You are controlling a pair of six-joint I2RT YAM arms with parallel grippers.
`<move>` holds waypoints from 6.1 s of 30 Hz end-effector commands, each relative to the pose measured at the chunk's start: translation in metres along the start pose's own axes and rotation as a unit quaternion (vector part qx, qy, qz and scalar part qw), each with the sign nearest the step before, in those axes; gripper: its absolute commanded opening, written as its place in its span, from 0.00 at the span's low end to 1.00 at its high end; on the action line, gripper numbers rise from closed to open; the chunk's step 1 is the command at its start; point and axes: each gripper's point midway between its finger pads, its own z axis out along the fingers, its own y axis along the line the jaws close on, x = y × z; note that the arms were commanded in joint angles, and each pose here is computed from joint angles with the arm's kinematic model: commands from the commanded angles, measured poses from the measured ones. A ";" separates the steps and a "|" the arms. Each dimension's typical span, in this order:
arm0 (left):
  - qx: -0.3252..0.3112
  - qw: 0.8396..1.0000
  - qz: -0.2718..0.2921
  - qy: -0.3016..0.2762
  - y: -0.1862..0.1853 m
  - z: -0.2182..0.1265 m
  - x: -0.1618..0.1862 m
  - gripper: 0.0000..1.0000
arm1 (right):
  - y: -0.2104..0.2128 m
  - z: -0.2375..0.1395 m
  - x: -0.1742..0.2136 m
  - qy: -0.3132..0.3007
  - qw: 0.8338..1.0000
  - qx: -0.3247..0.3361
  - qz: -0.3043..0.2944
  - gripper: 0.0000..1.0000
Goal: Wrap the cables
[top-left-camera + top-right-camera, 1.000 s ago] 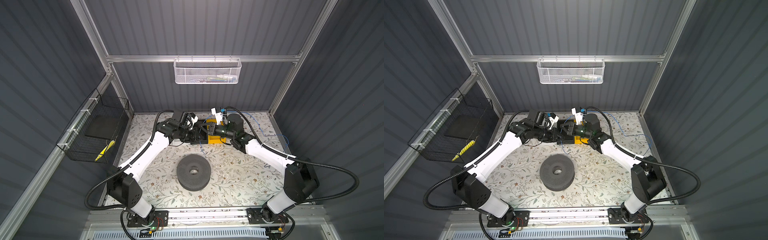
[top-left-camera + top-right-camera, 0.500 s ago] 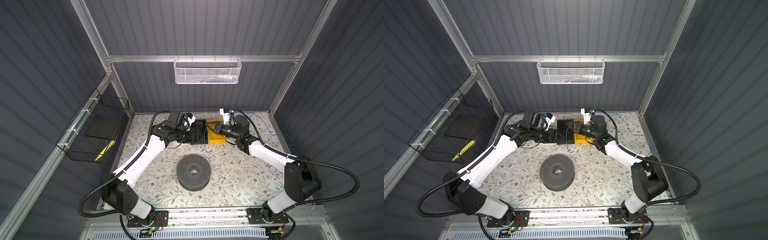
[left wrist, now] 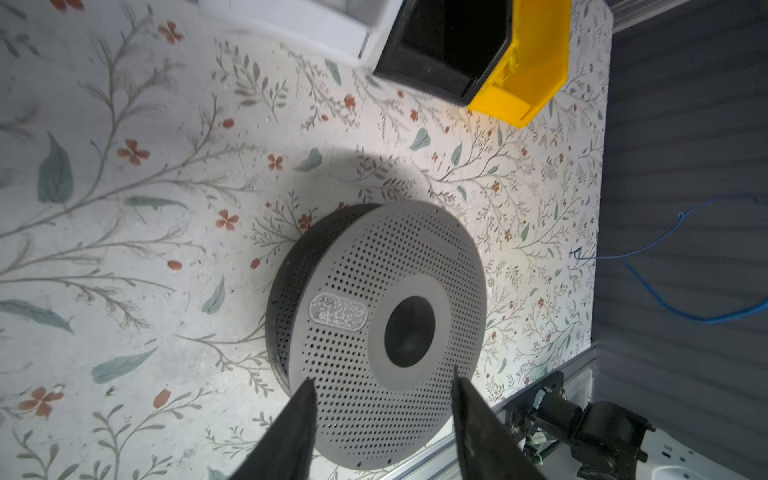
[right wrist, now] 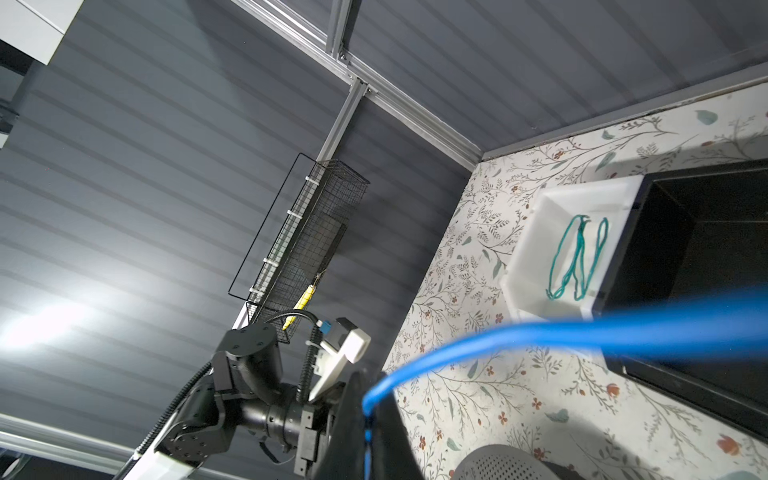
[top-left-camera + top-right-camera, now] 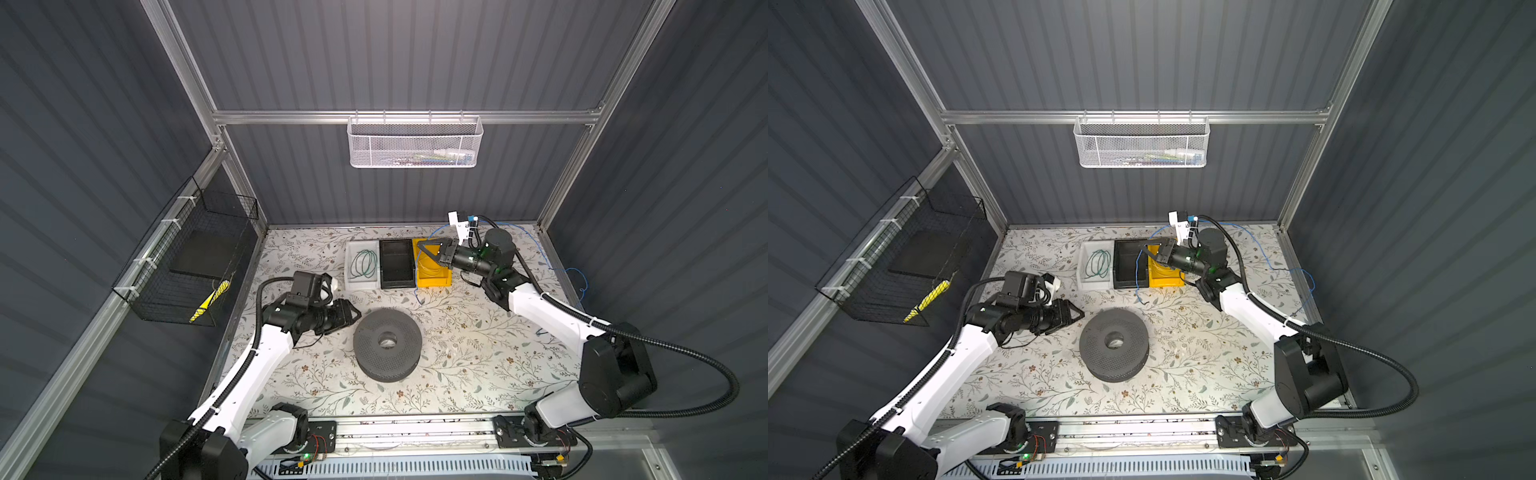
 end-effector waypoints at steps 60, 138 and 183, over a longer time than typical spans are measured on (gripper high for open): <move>0.075 0.997 -0.025 0.006 -0.007 0.026 0.003 0.00 | 0.011 -0.041 0.004 -0.027 0.999 -0.029 -0.014 0.00; -0.141 0.975 0.161 -0.063 -0.076 -0.061 -0.031 0.73 | 0.017 0.041 0.033 -0.002 0.998 -0.044 0.054 0.00; -0.075 0.969 0.166 -0.168 -0.060 -0.037 -0.032 0.82 | 0.011 0.113 0.036 -0.005 0.996 -0.001 0.085 0.00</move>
